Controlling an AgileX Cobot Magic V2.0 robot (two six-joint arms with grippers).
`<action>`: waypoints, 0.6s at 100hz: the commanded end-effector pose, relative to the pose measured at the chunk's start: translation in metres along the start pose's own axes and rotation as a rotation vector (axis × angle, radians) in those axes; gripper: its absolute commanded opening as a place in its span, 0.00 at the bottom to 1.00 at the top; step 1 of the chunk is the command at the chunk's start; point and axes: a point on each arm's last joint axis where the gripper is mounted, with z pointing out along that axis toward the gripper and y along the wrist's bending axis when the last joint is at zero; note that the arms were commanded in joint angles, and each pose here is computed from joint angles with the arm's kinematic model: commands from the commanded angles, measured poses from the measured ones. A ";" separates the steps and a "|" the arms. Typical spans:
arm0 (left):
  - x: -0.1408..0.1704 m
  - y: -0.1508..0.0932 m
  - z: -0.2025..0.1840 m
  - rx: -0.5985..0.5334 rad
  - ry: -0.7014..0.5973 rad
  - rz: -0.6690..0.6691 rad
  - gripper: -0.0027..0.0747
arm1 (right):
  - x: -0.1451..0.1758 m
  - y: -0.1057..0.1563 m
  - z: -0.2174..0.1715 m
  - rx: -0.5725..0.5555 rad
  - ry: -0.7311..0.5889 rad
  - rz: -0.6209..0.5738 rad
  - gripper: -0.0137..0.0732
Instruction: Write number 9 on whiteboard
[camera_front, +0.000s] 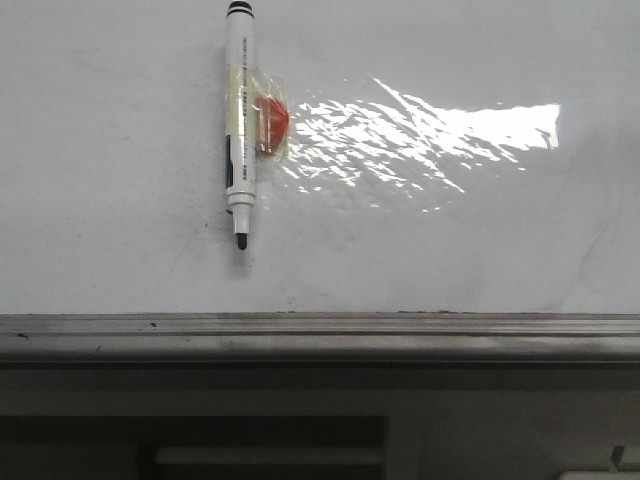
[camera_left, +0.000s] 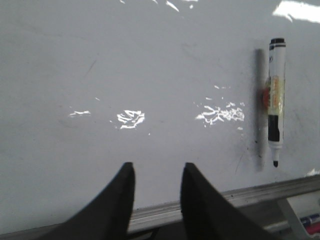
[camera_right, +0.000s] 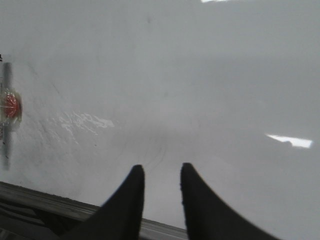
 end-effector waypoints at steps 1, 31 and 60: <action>-0.021 -0.003 0.007 0.025 0.028 0.024 0.57 | -0.031 0.002 -0.001 0.010 -0.059 -0.023 0.56; -0.023 -0.026 0.040 0.290 0.164 0.007 0.53 | -0.044 0.005 0.007 -0.008 -0.037 -0.033 0.70; -0.020 -0.048 0.078 0.328 0.176 -0.035 0.53 | -0.045 0.005 0.007 -0.009 -0.048 -0.060 0.70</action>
